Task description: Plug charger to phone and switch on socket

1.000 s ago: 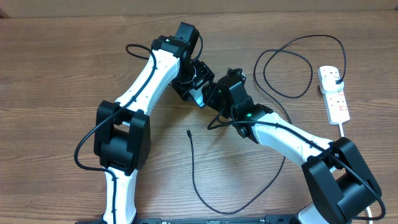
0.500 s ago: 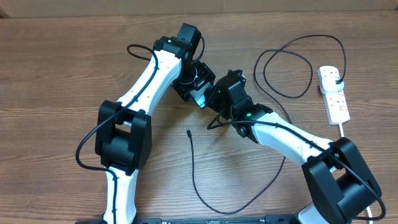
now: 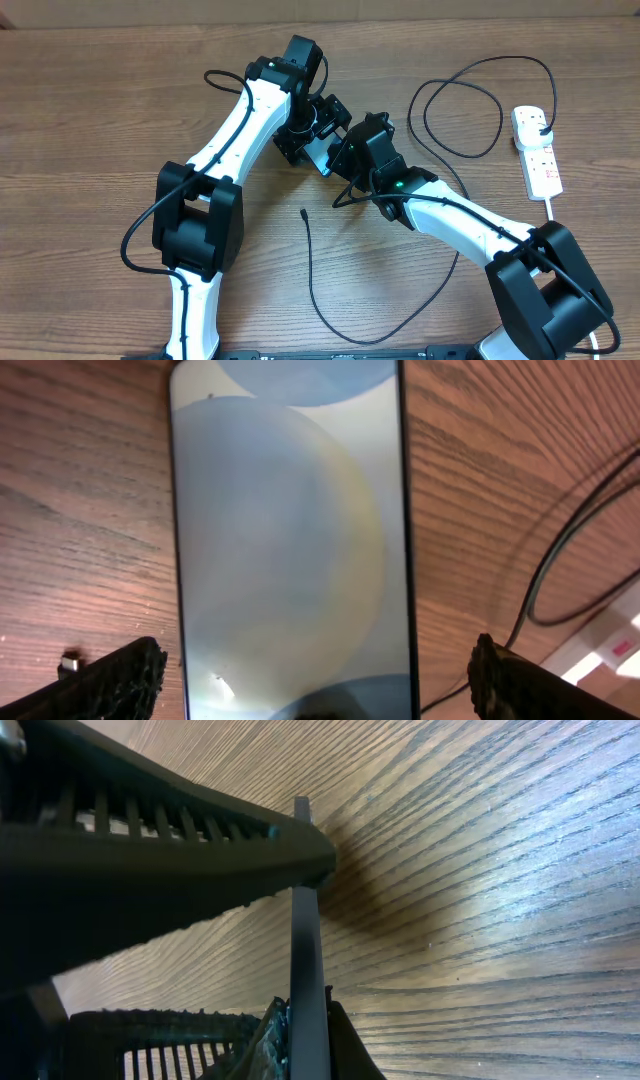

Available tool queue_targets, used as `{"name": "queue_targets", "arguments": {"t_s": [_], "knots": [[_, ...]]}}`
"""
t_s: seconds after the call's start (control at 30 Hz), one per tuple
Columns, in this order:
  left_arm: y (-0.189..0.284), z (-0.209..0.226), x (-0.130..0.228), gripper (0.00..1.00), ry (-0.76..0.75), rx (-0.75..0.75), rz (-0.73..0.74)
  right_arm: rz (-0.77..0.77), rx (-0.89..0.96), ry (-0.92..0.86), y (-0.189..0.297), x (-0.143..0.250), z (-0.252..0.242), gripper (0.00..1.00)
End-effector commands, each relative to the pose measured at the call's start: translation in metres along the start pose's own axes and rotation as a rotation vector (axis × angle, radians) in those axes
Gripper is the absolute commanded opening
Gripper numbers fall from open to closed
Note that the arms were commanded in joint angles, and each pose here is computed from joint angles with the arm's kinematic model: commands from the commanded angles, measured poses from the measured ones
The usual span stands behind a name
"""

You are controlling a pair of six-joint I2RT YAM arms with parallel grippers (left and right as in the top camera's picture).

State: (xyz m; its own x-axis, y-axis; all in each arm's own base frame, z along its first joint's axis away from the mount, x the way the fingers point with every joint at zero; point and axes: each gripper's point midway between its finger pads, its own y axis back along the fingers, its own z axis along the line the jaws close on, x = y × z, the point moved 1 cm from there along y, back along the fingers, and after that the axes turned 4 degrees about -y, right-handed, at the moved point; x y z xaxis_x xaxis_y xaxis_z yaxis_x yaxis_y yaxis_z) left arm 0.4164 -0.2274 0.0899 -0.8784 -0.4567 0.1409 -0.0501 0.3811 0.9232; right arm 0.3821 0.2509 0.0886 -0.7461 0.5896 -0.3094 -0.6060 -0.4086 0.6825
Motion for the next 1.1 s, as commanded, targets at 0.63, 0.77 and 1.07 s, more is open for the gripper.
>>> {"name": "queue_targets", "arguments": {"t_s": [0.63,0.77,1.07], "knots": [[0.135,0.031,0.048,1.00,-0.397,0.225,-0.331,-0.024,-0.179,0.017,0.145,-0.063,0.035,0.04],[0.129,0.049,0.062,1.00,-0.354,0.481,-0.391,0.044,-0.215,-0.007,0.146,-0.062,0.032,0.04],[0.093,0.053,0.048,1.00,-0.156,0.920,-0.428,0.175,-0.435,-0.087,0.120,-0.060,0.071,0.04]]}}
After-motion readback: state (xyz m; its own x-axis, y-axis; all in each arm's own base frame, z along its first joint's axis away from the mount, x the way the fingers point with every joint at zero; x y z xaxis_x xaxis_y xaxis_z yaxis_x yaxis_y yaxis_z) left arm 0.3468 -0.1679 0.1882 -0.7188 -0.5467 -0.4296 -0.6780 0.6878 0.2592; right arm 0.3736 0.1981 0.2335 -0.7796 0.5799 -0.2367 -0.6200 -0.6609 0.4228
